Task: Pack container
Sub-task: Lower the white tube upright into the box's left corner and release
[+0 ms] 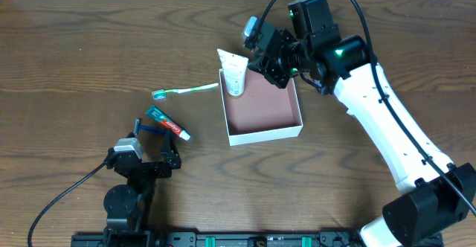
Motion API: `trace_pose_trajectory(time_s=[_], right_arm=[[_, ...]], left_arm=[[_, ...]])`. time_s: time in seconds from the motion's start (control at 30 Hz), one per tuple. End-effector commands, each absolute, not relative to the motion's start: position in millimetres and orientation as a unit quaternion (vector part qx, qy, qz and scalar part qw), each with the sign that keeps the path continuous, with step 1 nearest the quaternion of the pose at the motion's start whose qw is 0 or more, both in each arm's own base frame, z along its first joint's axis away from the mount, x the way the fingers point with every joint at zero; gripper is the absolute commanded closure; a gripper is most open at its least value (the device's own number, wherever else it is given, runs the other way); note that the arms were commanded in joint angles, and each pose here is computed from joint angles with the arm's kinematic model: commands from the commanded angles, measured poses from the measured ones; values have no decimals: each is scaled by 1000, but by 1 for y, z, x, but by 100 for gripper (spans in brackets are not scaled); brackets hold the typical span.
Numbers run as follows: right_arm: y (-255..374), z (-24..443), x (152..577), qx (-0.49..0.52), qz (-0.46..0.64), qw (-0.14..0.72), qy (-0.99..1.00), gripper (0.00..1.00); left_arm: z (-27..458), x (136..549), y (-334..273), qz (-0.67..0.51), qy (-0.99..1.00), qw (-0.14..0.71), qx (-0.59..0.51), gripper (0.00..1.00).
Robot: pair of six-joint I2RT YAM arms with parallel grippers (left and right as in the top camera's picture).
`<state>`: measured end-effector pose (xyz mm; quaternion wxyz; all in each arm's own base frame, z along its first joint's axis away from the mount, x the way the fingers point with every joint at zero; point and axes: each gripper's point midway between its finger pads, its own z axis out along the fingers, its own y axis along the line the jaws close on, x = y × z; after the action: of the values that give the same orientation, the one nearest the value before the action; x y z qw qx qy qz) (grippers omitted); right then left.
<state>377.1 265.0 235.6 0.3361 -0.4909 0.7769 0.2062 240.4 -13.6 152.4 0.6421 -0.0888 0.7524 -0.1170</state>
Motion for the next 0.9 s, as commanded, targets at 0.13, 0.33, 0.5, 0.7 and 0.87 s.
trace_pose_trajectory(time_s=[0.13, 0.33, 0.5, 0.7, 0.87], right_arm=[[272, 212, 382, -485, 218, 309, 788, 74], [276, 197, 387, -486, 220, 299, 791, 77], [278, 192, 392, -486, 219, 302, 790, 78], [283, 191, 402, -487, 217, 318, 784, 77], [286, 187, 410, -487, 215, 326, 781, 76]], left_arm=[[137, 241, -14, -112, 764, 630, -82, 2], [137, 241, -14, -112, 764, 630, -82, 2], [137, 241, -14, -112, 764, 630, -82, 2], [137, 241, -14, -112, 764, 630, -82, 2], [137, 241, -14, -112, 764, 630, -82, 2]])
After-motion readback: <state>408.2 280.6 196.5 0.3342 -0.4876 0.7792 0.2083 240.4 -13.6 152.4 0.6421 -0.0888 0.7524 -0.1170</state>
